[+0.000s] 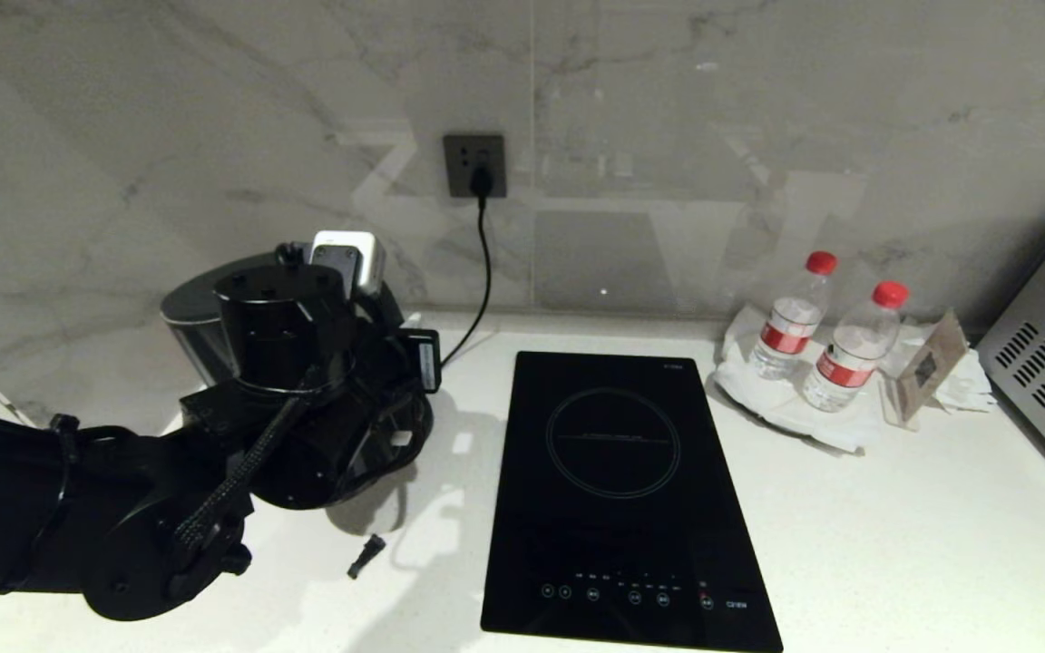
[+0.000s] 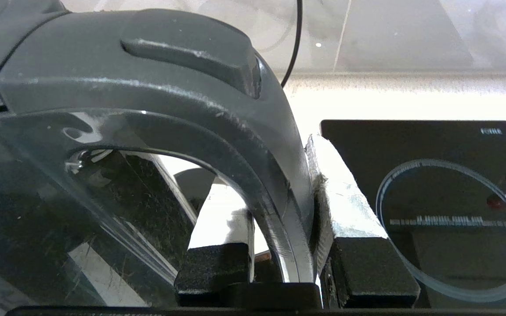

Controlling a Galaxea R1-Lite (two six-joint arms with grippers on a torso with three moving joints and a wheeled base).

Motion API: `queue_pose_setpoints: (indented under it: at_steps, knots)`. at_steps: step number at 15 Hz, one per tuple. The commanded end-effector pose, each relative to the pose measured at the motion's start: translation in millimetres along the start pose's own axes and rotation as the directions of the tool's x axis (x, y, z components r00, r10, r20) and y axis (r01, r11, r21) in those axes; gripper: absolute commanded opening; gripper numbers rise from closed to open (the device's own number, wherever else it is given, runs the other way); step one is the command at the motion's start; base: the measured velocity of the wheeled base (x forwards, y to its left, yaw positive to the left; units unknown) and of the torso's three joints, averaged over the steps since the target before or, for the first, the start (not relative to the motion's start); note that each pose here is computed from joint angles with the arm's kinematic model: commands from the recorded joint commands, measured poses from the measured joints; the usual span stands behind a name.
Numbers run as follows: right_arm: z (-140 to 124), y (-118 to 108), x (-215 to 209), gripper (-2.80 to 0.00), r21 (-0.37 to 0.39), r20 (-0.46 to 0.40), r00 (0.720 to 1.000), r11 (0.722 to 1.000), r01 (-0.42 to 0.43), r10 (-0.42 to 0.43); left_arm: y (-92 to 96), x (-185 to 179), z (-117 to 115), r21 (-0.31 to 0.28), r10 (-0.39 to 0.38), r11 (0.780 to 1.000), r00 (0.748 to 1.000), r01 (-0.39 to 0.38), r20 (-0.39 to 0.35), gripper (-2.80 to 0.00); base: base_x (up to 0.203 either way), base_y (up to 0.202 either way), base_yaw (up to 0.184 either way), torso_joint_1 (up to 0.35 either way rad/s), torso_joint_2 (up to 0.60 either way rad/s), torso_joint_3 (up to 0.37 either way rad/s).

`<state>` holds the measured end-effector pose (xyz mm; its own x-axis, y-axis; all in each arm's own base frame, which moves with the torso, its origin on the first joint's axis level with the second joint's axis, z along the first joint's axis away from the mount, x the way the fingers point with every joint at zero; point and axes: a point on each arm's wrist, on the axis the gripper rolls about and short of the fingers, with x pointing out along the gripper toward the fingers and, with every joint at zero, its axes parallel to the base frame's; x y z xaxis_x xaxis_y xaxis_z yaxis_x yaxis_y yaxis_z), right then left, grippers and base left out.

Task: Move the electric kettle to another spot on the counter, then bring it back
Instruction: Place it by the sink

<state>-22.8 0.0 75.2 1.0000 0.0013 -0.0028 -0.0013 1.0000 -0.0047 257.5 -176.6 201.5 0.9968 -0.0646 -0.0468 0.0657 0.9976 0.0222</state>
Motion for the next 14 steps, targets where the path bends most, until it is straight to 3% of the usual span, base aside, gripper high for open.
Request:
queue_pose_setpoints:
  at_steps: [1,14]
  knots:
    - [0.0,0.0,0.0,-2.80,-0.001,0.000,1.000,1.000,0.000,0.000,2.8,-12.4,2.9,-0.006,-0.002,1.000,1.000,0.002,0.009,-2.80,0.000,0.000,0.000,0.000,0.00,0.000]
    - [0.0,0.0,0.0,-2.80,-0.001,0.000,1.000,1.000,0.000,0.000,-8.4,-23.3,-14.8,-0.002,-0.029,1.000,0.999,0.029,-0.023,-2.80,0.000,0.000,0.000,0.000,0.00,0.000]
